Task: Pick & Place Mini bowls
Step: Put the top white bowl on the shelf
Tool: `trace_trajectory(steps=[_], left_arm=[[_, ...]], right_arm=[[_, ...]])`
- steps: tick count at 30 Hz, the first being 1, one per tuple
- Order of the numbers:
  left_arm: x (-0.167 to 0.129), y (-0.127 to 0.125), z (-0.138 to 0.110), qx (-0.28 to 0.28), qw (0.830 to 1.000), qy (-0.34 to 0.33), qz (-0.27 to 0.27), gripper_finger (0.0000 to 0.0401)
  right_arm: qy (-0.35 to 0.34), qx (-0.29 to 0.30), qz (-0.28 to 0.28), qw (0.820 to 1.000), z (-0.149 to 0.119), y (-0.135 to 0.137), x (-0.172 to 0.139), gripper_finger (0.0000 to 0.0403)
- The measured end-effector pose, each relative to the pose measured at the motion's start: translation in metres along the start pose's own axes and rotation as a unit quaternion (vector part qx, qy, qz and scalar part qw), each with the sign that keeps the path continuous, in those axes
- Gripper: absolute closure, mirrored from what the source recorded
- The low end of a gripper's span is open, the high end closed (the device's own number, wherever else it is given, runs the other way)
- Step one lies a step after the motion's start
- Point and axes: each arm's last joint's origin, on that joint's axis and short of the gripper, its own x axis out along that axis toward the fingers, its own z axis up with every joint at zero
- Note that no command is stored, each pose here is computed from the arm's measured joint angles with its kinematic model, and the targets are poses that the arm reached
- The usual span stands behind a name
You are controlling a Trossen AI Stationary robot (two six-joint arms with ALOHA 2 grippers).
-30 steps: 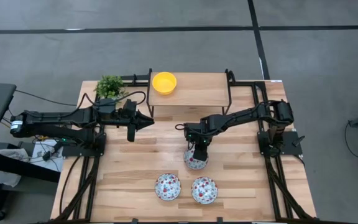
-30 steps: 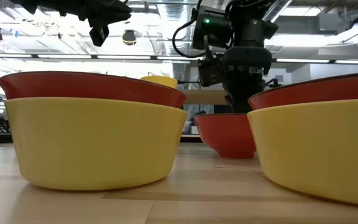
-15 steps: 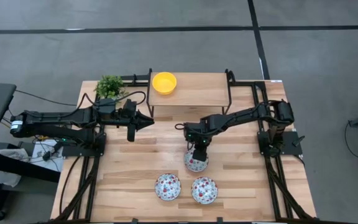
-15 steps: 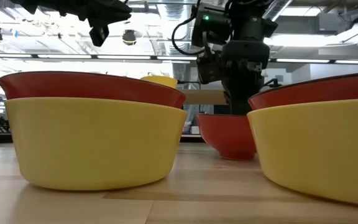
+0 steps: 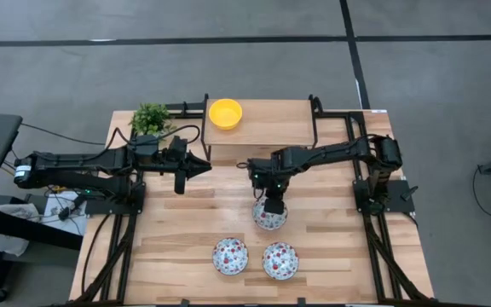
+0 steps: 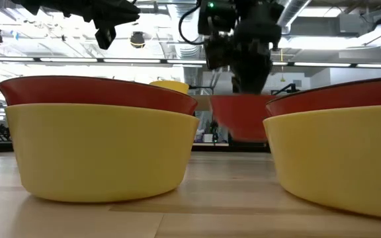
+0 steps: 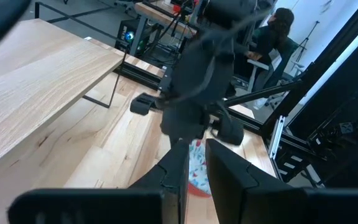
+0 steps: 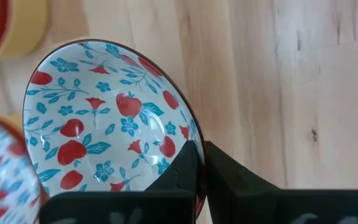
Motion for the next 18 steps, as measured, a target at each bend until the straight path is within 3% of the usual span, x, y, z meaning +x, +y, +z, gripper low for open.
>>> trace_trajectory(steps=[10,18], left_arm=[[0.0,-0.001,0.0,-0.002,1.0,0.001,-0.007,0.0348],[0.0,0.0,0.0,-0.004,1.0,0.0,-0.004,0.0348]], right_arm=[[-0.002,-0.051,-0.004,0.999,0.015,-0.016,-0.079,0.0402],[-0.058,-0.052,-0.034,0.996,0.013,-0.056,-0.157,0.0402]])
